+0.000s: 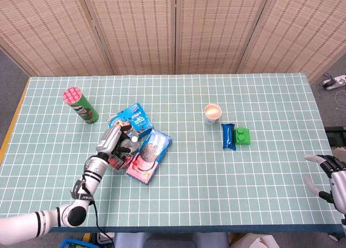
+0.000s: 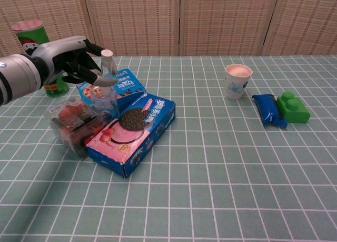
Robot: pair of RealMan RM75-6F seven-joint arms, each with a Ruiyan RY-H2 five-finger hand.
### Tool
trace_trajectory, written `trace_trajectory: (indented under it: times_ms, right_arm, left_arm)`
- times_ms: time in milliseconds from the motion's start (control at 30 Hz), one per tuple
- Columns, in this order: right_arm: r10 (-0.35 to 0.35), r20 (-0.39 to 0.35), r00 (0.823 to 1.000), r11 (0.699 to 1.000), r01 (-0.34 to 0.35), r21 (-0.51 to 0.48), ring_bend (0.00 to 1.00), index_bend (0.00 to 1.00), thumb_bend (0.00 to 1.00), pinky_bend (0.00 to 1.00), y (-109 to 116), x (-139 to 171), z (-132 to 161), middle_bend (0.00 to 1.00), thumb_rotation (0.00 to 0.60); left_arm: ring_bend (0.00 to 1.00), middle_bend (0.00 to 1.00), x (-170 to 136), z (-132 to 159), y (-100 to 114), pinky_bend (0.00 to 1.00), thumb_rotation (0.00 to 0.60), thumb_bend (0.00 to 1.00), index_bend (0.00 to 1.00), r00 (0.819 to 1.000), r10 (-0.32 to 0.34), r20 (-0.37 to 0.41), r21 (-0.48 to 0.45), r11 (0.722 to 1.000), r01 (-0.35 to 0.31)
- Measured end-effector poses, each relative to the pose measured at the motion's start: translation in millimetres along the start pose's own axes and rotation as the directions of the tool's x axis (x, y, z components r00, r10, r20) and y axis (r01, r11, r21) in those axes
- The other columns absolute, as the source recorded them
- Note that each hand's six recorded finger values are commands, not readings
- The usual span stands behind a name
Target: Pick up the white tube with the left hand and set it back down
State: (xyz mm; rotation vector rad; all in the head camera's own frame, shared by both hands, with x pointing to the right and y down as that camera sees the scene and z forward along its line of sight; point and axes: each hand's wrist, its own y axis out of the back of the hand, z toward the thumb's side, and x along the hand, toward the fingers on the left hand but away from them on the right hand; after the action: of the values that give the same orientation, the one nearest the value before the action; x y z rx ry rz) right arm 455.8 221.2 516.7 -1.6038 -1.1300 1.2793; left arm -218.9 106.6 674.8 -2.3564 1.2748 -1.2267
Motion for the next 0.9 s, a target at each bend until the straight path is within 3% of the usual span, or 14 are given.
trace_trajectory:
  times_ms: [433,900]
  right_arm:
    - [0.001,0.001,1.000,1.000,-0.001,-0.002,0.32,0.33,0.29,0.48,0.1,-0.1,-0.6,0.39,0.600]
    - [0.001,0.000,1.000,1.000,-0.001,-0.005,0.32,0.33,0.29,0.48,0.2,-0.3,-0.6,0.39,0.600]
  left_arm:
    - [1.00,1.00,-0.5,2.4,-1.5,1.00,0.600,0.44,0.69,1.000,-0.002,0.010,-0.010,1.000,0.002]
    - [1.00,1.00,-8.0,13.5,3.6,1.00,0.600,0.47,0.73,0.999,0.027,0.045,-0.021,0.999,-0.026]
